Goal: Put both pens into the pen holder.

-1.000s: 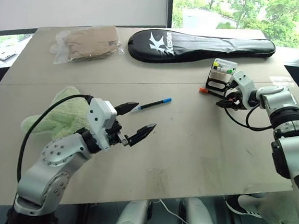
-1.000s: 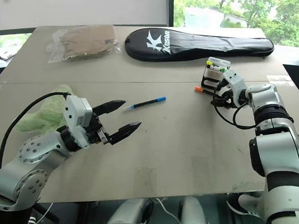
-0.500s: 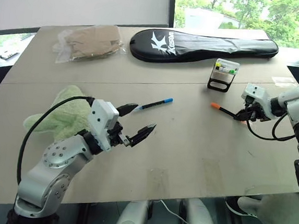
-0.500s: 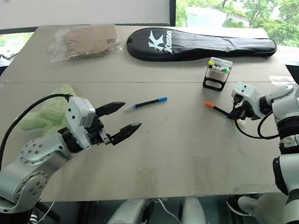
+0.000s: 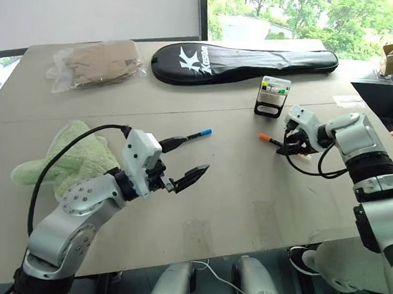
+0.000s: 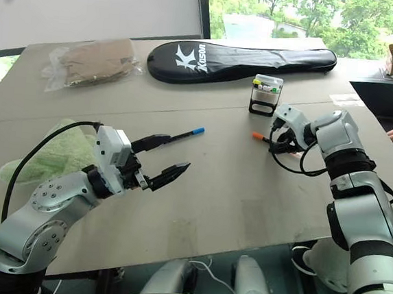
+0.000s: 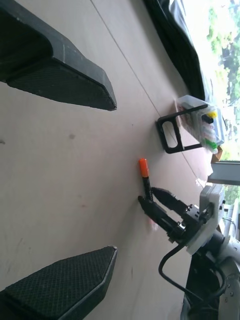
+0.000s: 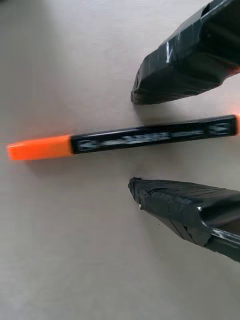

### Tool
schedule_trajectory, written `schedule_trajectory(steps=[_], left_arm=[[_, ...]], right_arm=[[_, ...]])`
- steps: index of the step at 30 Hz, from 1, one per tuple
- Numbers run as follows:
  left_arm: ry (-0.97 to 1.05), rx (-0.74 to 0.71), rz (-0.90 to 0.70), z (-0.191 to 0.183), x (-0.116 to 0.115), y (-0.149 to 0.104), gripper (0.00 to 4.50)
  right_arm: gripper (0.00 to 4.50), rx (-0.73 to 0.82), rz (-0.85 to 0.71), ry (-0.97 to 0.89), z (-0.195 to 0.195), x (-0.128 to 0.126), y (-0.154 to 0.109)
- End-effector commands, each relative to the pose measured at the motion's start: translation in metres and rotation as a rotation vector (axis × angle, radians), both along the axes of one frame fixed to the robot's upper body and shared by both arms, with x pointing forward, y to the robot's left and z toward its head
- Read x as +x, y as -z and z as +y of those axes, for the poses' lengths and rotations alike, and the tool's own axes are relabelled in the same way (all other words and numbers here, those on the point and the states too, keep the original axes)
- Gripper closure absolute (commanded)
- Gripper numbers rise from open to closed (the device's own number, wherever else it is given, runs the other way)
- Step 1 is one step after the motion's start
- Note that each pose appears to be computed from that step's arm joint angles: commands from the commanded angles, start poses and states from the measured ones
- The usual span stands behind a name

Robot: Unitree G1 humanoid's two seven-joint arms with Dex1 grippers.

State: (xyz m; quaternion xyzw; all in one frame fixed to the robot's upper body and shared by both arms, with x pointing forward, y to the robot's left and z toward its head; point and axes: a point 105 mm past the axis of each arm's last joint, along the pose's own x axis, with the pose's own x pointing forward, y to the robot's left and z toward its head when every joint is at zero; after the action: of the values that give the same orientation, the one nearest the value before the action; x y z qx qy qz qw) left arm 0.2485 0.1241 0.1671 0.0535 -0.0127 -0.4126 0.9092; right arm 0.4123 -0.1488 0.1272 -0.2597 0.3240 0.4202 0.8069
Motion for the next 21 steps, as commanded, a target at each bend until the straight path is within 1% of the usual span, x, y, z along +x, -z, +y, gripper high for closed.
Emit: schedule_trajectory(steps=[1,5,8,9,10,12,15,16,18,21], left_arm=[[0.053,-0.009,-0.010,-0.008,-0.012,-0.009,0.00],[0.047,0.007,-0.008,-0.007,-0.012,-0.009,0.00],[0.044,0.006,-0.012,-0.008,-0.011,-0.010,0.00],[0.042,0.004,-0.012,-0.008,-0.010,-0.011,0.00],[0.040,0.004,-0.011,-0.007,-0.010,-0.010,0.00],[0.035,0.006,-0.007,-0.004,-0.010,-0.009,0.00],[0.029,0.006,-0.006,-0.003,-0.009,-0.008,0.00],[0.026,0.003,-0.008,-0.003,-0.008,-0.008,0.00],[0.007,-0.008,-0.017,-0.002,-0.005,-0.009,0.00],[-0.070,-0.024,-0.063,0.005,0.003,-0.014,0.00]], right_arm=[[1.97,0.001,-0.047,-0.056,0.016,0.005,-0.011],[1.97,-0.035,-0.039,-0.070,0.018,0.007,-0.004],[2.76,-0.082,-0.020,-0.050,0.012,0.008,0.004],[3.11,-0.099,0.002,-0.052,0.008,0.006,0.007],[3.69,-0.108,0.014,-0.048,0.004,0.005,0.009],[4.49,-0.120,0.023,-0.040,-0.003,0.004,0.009],[4.49,-0.120,-0.002,-0.027,-0.011,0.006,0.005],[4.49,-0.099,-0.026,-0.033,-0.010,0.007,0.000],[4.49,0.064,-0.050,-0.061,0.004,0.006,-0.022],[4.49,0.381,-0.187,-0.212,0.033,-0.004,-0.082]])
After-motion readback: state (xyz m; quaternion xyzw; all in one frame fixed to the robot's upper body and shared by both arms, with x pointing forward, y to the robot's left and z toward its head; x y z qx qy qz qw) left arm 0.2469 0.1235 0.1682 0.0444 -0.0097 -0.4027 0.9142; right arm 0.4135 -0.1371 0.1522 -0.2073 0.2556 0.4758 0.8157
